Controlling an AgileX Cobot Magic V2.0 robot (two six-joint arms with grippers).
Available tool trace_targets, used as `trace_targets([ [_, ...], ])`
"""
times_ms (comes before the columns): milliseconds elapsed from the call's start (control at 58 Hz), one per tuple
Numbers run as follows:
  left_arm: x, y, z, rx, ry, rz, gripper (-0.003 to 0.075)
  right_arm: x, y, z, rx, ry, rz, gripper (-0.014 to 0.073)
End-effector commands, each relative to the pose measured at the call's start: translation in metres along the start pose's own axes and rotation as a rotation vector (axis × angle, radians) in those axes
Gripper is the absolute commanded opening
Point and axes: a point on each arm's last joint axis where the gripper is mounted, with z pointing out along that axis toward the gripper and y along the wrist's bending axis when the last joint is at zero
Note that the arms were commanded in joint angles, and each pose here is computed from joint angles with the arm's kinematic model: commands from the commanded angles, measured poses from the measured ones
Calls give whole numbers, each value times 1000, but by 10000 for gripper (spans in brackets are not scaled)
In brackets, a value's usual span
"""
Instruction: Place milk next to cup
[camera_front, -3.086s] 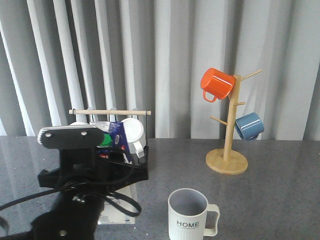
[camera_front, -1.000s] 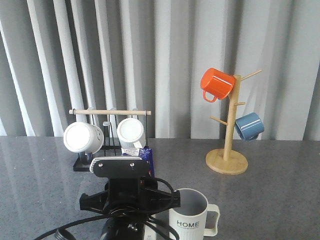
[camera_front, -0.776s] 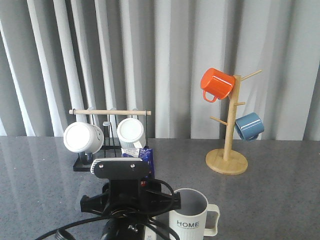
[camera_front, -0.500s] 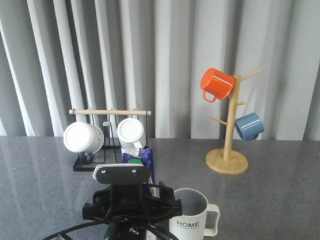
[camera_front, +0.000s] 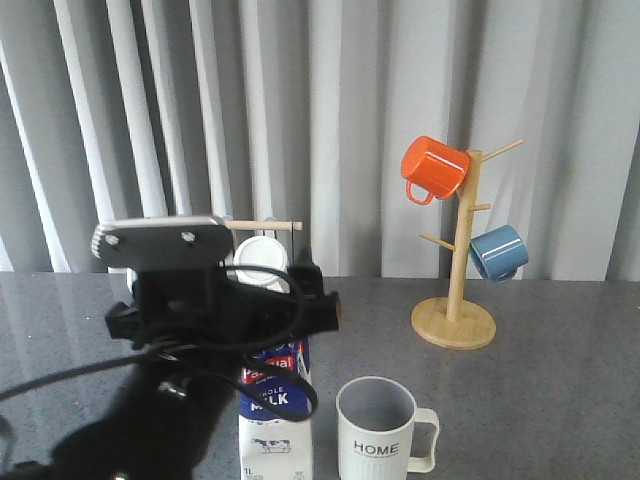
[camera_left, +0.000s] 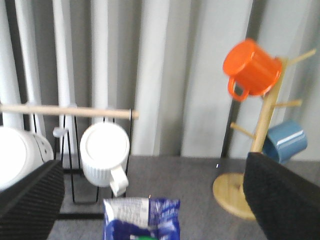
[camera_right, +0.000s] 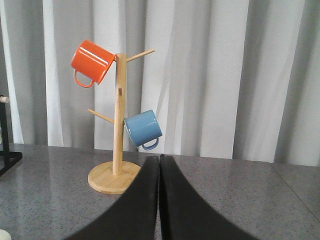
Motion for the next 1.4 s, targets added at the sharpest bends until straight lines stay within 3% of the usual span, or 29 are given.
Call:
trace_targets([
  [0,-54,12,-22,35,-149,-52,613,-15,0,0,-9,-95,-9,-10],
  [86,-70,20,-32,35,-183,-14,446,-15,0,0,-9,-95,-9,-10],
  [155,-80,25,-39,41,-199,51,222,-15,0,0,-9,-95,-9,-10],
  [207,-84,27,-42,38,-200,75,7,-15,0,0,-9,-95,-9,-10],
  [224,-86,29,-44,33,-202,85,-11,-15,0,0,-9,-95,-9,-10],
  [431,-95,40,-50,-39,-228,77,-7,-15,0,0,-9,-95,-9,-10],
  [690,-97,36,-50,7,-245,87,-8,-15,0,0,-9,-95,-9,-10],
  [810,-119,15,-56,230,-323,86,-8,-15,0,0,-9,-95,-9,-10],
  [966,-151,-14,-71,586,-301,-69,-8,-15,0,0,-9,-95,-9,-10],
  [1103,-147,-24,-83,752,-252,88,-8,-15,0,0,-9,-95,-9,-10],
  [1224,-141,-5,-88,739,-194,176,-8,-15,0,0,-9,-95,-9,-10],
  [1379,-124,51,-89,573,-71,116,-8,-15,0,0,-9,-95,-9,-10],
])
